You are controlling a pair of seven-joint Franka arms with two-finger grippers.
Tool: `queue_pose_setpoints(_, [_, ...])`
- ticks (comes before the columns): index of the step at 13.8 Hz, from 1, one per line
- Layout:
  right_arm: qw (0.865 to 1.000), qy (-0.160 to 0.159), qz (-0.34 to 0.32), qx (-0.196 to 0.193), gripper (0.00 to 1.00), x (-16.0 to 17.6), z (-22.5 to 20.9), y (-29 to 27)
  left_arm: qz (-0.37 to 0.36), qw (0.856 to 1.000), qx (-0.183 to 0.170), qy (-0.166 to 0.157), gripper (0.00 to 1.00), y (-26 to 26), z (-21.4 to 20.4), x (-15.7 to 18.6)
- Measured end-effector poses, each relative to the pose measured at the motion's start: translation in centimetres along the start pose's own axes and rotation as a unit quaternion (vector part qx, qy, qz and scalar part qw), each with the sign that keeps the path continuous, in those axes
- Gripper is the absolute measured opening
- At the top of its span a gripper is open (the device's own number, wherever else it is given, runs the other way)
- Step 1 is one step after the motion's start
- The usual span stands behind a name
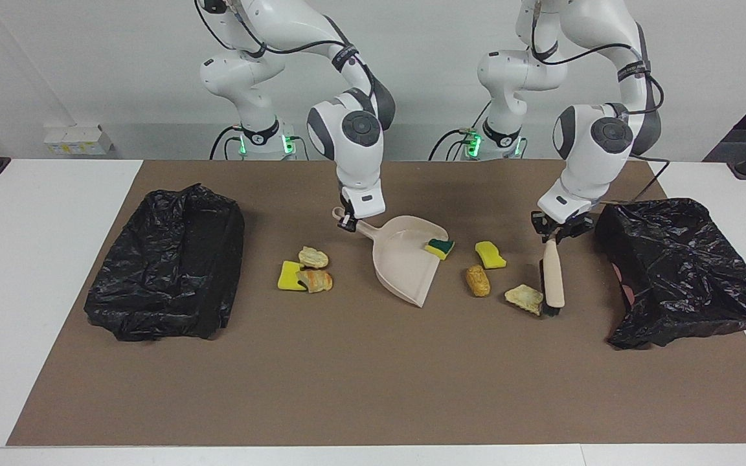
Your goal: Sweep and dump trash in bin
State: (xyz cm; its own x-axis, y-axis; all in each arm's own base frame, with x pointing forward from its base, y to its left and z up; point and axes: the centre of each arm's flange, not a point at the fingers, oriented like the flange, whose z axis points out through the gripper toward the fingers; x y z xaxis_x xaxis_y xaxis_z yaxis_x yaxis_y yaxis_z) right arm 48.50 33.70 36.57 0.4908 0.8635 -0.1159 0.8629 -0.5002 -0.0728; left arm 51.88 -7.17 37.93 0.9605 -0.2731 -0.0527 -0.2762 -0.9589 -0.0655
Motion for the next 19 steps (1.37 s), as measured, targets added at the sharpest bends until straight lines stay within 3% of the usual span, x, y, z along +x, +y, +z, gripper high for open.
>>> queue_pose_setpoints(7, [1.0, 0.005, 0.021, -0.004, 0.32, 0.8, 0.0, -1.3, 0.048, 0.999, 0.002, -0.023, 0.26, 11.0, 1.9, -1.3])
queue_pose_setpoints(13, [1.0, 0.004, 0.022, -0.004, 0.32, 0.7, 0.1, -1.3, 0.128, 0.991, -0.042, -0.014, 0.26, 24.7, 0.0, -5.0])
queue_pose_setpoints(16, [1.0, 0.002, 0.022, -0.003, 0.32, 0.6, 0.3, -1.3, 0.124, 0.991, -0.054, -0.006, 0.26, 25.7, -0.9, -5.3])
queue_pose_setpoints(19, [1.0, 0.002, 0.022, -0.003, 0.32, 0.6, 0.3, -1.3, 0.097, 0.993, -0.061, 0.0, 0.26, 23.2, -3.0, -4.2])
